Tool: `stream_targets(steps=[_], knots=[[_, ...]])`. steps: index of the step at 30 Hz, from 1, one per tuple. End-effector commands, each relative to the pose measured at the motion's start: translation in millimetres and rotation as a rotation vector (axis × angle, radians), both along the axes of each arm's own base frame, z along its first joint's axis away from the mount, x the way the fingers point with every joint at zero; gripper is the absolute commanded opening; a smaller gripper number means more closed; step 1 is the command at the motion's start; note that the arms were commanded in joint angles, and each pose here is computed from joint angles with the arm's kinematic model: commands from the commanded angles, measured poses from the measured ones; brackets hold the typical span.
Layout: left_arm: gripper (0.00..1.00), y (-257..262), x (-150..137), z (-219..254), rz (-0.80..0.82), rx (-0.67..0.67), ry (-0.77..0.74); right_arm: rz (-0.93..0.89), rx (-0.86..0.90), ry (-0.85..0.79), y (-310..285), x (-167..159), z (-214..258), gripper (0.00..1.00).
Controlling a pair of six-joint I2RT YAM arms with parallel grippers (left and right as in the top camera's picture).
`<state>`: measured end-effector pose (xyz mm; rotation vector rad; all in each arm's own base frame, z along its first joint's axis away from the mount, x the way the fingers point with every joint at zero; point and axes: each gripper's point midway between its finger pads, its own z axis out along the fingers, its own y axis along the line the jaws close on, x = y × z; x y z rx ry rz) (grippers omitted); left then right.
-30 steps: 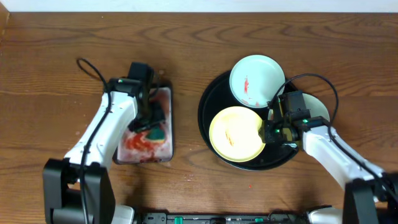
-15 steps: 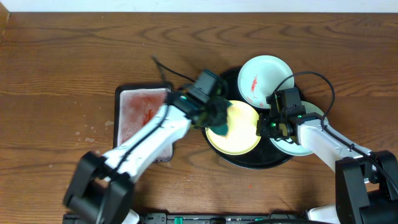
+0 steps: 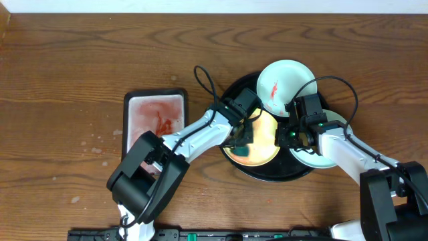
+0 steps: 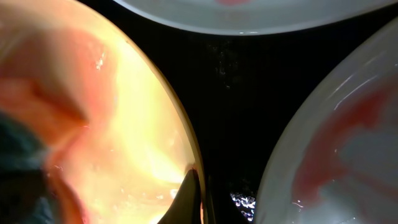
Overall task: Clean dirty plates on tray and stack at the side
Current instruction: 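Scrub the yellow plate with the sponge while right gripper holds its rim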
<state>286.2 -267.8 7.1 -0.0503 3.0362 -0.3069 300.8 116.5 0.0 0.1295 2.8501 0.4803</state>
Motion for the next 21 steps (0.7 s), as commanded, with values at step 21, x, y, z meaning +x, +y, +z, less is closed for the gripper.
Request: stream_targets(steps=[21], knots=[[0.07,-96.8,-34.9,-15.4,-0.187,-0.397,0.206,0.073,-0.089,0.063,-8.6,-19.1,-21.8,0.01]])
